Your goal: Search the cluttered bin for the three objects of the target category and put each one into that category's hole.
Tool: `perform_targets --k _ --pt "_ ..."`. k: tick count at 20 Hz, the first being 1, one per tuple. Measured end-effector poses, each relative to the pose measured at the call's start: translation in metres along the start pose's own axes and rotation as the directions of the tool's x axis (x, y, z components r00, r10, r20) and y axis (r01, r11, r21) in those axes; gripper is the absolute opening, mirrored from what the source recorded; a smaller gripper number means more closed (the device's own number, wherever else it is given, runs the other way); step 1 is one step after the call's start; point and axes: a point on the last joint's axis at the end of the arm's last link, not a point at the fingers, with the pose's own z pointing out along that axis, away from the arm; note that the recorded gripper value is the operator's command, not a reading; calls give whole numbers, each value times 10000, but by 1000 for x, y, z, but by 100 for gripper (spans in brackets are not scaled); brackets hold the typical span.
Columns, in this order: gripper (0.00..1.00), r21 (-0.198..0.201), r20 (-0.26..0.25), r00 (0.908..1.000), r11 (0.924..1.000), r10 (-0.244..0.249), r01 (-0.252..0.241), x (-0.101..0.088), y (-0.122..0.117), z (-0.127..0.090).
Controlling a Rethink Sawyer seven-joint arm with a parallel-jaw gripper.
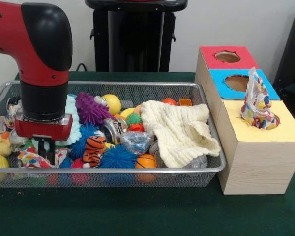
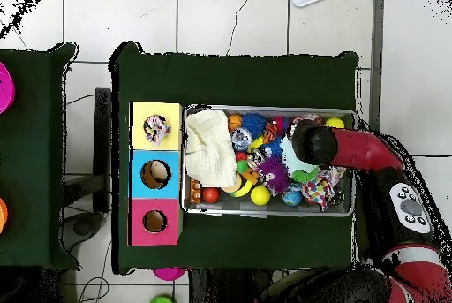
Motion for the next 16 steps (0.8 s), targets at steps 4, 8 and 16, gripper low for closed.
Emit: perform_targets --k 4,8,16 --pt "0 37 34 10000 10000 -48 48 -2 0 -2" --pt "0 74 76 9999 9999 -90 90 -4 0 -9" --pt "0 26 -227 9993 9995 -300 300 -8 18 -51"
